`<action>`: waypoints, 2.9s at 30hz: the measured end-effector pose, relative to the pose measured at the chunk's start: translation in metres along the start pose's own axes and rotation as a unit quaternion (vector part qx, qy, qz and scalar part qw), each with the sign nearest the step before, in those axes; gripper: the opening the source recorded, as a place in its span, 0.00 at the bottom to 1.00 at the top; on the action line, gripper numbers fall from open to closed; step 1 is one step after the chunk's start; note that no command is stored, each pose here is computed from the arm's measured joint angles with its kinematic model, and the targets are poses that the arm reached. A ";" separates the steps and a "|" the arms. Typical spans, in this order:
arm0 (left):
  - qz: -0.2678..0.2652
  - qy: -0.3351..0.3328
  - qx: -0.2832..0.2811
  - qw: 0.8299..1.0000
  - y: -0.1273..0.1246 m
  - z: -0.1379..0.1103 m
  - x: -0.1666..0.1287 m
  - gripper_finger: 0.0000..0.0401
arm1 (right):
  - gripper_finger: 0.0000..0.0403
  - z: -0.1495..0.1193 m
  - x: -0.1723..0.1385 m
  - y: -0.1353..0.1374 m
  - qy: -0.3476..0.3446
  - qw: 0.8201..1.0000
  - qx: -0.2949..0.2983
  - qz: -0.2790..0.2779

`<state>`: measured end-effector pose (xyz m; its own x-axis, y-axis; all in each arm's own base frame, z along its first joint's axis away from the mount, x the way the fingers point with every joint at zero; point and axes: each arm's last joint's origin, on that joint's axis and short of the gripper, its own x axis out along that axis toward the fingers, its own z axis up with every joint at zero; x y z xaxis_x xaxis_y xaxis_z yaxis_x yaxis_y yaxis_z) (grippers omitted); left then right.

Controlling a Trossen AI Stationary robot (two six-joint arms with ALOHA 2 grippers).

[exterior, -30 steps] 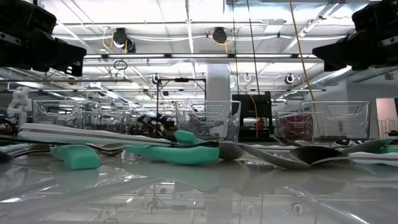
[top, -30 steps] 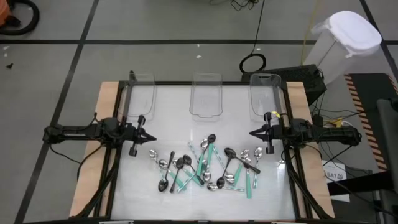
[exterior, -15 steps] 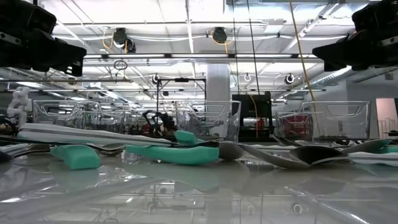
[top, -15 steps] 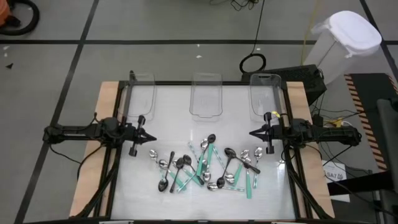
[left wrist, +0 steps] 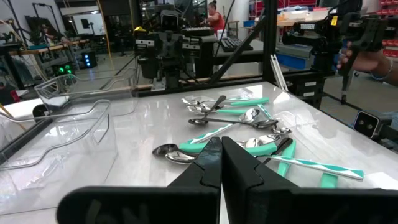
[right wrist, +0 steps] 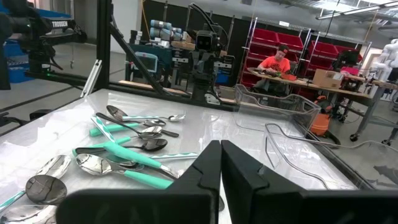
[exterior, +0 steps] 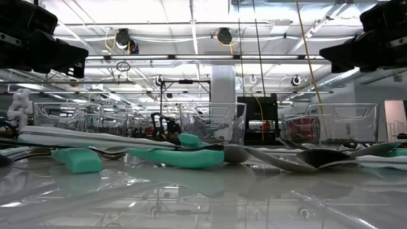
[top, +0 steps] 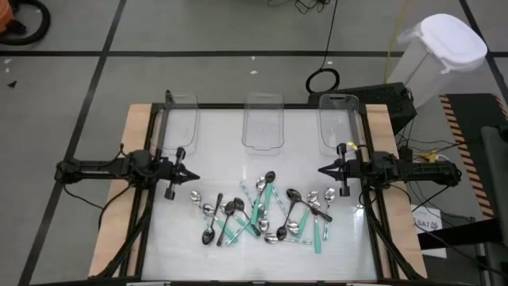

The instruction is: Sort silverware by color (type)

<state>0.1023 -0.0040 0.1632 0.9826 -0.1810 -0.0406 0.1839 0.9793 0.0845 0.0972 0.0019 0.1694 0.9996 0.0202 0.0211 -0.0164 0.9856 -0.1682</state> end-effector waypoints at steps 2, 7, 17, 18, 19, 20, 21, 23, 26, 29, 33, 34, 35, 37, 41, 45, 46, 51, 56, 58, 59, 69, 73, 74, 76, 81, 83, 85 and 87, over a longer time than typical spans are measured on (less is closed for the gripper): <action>0.000 0.000 0.000 1.000 0.000 0.000 0.000 0.00 | 0.02 0.000 0.000 0.000 0.000 1.000 0.000 0.000; 0.000 0.000 0.000 1.000 0.000 0.000 0.000 0.00 | 0.02 0.000 0.000 0.000 0.000 1.000 0.000 0.000; 0.003 -0.005 0.055 0.998 0.000 0.001 0.000 0.00 | 0.02 0.000 0.000 0.000 0.000 1.000 0.000 0.000; 0.006 -0.006 0.064 0.998 0.000 0.001 0.000 0.00 | 0.02 0.000 0.000 0.000 0.000 1.000 0.000 0.000; 0.008 -0.005 0.068 0.998 0.001 0.001 0.000 0.00 | 0.02 0.000 0.000 0.000 0.000 1.000 0.000 0.000; 0.008 -0.005 0.068 0.998 0.001 0.001 0.000 0.00 | 0.02 0.000 0.000 0.000 0.000 1.000 0.000 0.000; 0.009 -0.005 0.068 0.998 0.001 0.001 0.000 0.00 | 0.02 0.000 0.000 0.000 0.000 1.000 0.005 0.000; 0.009 -0.005 0.066 0.998 0.001 0.001 0.000 0.00 | 0.02 0.000 0.000 0.000 0.000 1.000 0.030 0.000; 0.009 -0.005 0.066 0.998 0.001 0.001 0.000 0.00 | 0.02 0.000 0.000 0.000 0.000 0.997 0.082 0.000; 0.009 -0.005 0.066 0.998 0.001 0.001 0.000 0.00 | 0.02 0.000 0.000 0.000 -0.002 0.995 0.104 0.000; 0.010 -0.005 0.064 0.998 0.001 0.001 0.000 0.00 | 0.02 0.001 0.000 0.000 -0.001 0.993 0.117 0.000; 0.010 -0.005 0.065 0.998 0.001 0.001 0.000 0.00 | 0.02 0.001 0.000 0.000 -0.001 0.992 0.122 0.000; 0.010 -0.005 0.065 0.998 0.001 0.001 0.000 0.00 | 0.02 0.001 0.000 0.000 0.001 0.992 0.127 0.001; 0.010 -0.005 0.065 0.998 0.001 0.001 0.000 0.00 | 0.02 0.001 0.001 0.000 0.009 0.991 0.131 0.001; 0.010 -0.005 0.065 0.998 0.001 0.001 0.000 0.00 | 0.02 0.013 0.001 -0.002 -0.001 0.991 0.131 0.000; 0.010 -0.005 0.065 0.998 0.001 0.001 0.000 0.00 | 0.02 0.024 0.003 -0.004 0.007 0.990 0.142 0.000; 0.010 -0.005 0.065 0.998 0.001 0.001 0.000 0.00 | 0.02 0.029 0.004 -0.005 0.006 0.989 0.148 0.000; 0.011 -0.005 0.065 0.998 0.001 0.001 0.000 0.00 | 0.02 0.050 0.012 -0.008 0.021 0.986 0.165 0.001; 0.011 -0.006 0.065 0.998 0.001 0.001 0.000 0.00 | 0.02 0.078 0.025 -0.012 0.032 0.986 0.165 0.005; 0.011 -0.006 0.065 0.998 0.001 0.001 0.000 0.00 | 0.02 0.091 0.031 -0.013 0.038 0.987 0.158 0.009; 0.011 -0.006 0.065 0.998 0.001 0.001 0.000 0.00 | 0.02 0.097 0.034 -0.014 0.043 0.987 0.154 0.013; 0.015 -0.005 0.082 0.997 0.001 0.001 0.000 0.00 | 0.02 0.155 0.073 -0.014 0.088 0.986 0.135 0.040; 0.015 -0.005 0.081 0.997 0.001 0.001 0.000 0.00 | 0.02 0.169 0.087 -0.013 0.116 0.984 0.132 0.033; 0.015 -0.005 0.081 0.997 0.001 0.001 0.000 0.00 | 0.02 0.170 0.091 -0.012 0.127 0.983 0.130 0.029; 0.015 -0.004 0.080 0.997 0.001 0.001 0.000 0.00 | 0.02 0.172 0.098 -0.011 0.148 0.981 0.126 0.018; 0.015 -0.001 0.067 0.998 0.001 0.001 0.000 0.00 | 0.02 0.171 0.114 -0.003 0.188 0.975 0.114 0.012; 0.015 -0.001 0.066 0.998 0.001 0.001 0.000 0.00 | 0.02 0.167 0.119 0.002 0.201 0.973 0.109 0.015; 0.014 -0.001 0.066 0.998 0.001 0.001 0.000 0.00 | 0.02 0.162 0.124 0.007 0.215 0.971 0.103 0.016; 0.014 -0.001 0.066 0.998 0.001 0.001 0.000 0.00 | 0.02 0.157 0.129 0.012 0.232 0.967 0.103 0.021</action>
<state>0.1025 -0.0031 0.1638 0.9876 -0.1531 -0.0341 0.1569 0.9639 0.2152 0.2218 0.0430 0.3245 0.9004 0.0302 -0.4341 -0.0136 0.9991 0.0413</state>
